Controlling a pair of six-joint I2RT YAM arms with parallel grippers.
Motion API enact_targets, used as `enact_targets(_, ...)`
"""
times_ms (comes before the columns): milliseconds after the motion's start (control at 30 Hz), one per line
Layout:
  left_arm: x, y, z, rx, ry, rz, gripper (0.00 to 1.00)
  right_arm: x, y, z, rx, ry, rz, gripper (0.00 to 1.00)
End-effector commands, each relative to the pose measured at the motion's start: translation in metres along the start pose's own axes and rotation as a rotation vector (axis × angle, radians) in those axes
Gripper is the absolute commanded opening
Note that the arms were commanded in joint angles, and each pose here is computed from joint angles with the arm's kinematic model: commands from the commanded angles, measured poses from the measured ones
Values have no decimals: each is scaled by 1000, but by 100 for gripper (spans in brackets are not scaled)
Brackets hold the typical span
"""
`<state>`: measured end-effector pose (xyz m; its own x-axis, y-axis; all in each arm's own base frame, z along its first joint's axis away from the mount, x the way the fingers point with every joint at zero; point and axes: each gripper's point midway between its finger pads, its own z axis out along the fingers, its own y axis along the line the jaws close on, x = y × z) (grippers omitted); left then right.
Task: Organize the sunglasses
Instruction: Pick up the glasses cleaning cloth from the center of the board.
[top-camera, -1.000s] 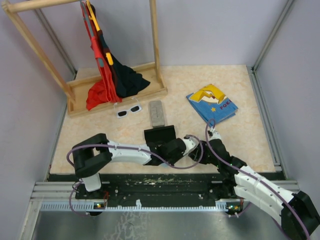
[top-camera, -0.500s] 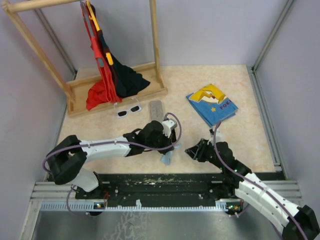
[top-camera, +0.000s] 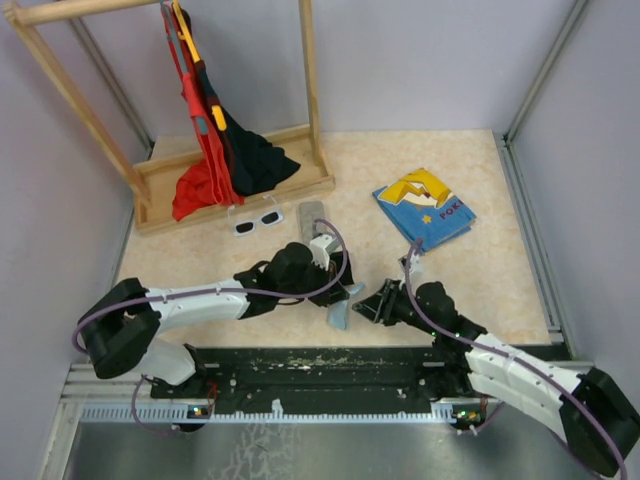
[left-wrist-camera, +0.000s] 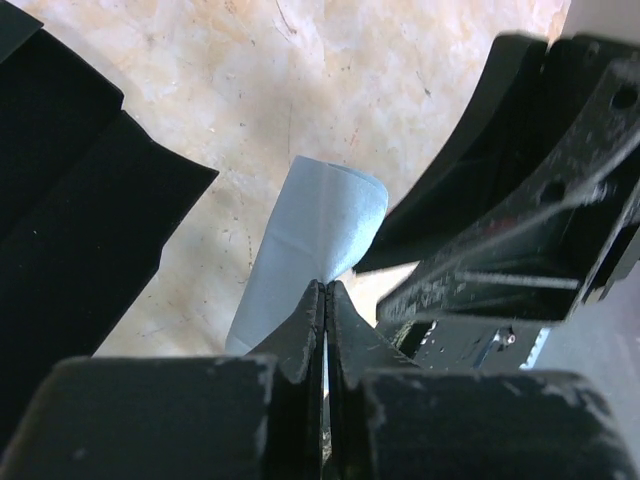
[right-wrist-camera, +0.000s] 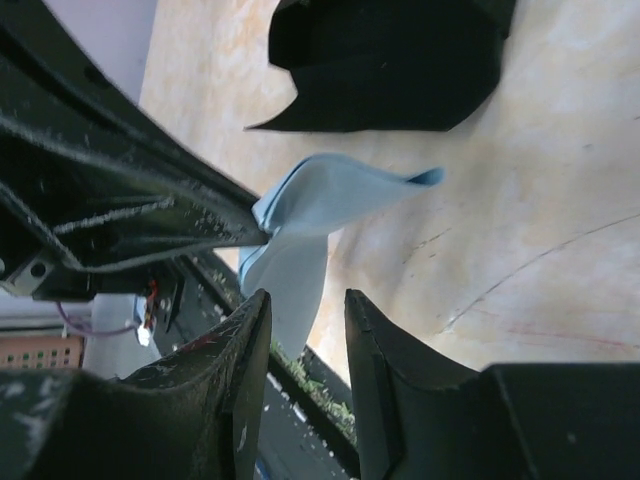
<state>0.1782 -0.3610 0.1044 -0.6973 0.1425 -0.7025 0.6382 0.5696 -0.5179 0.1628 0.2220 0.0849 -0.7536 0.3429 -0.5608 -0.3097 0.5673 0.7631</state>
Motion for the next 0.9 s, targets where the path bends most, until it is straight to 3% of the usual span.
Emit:
enact_targets(0, -18, -10, -4, 38, -77, -58, 1, -12, 36, 8, -111, -55, -42, 37)
enact_targets(600, -22, -6, -5, 8, -90, -62, 1, -3, 43, 11, -149, -17, -38, 36)
enact_targets(867, -22, -6, -6, 5, -91, -62, 1, 2, 43, 14, -156, 2, -32, 30)
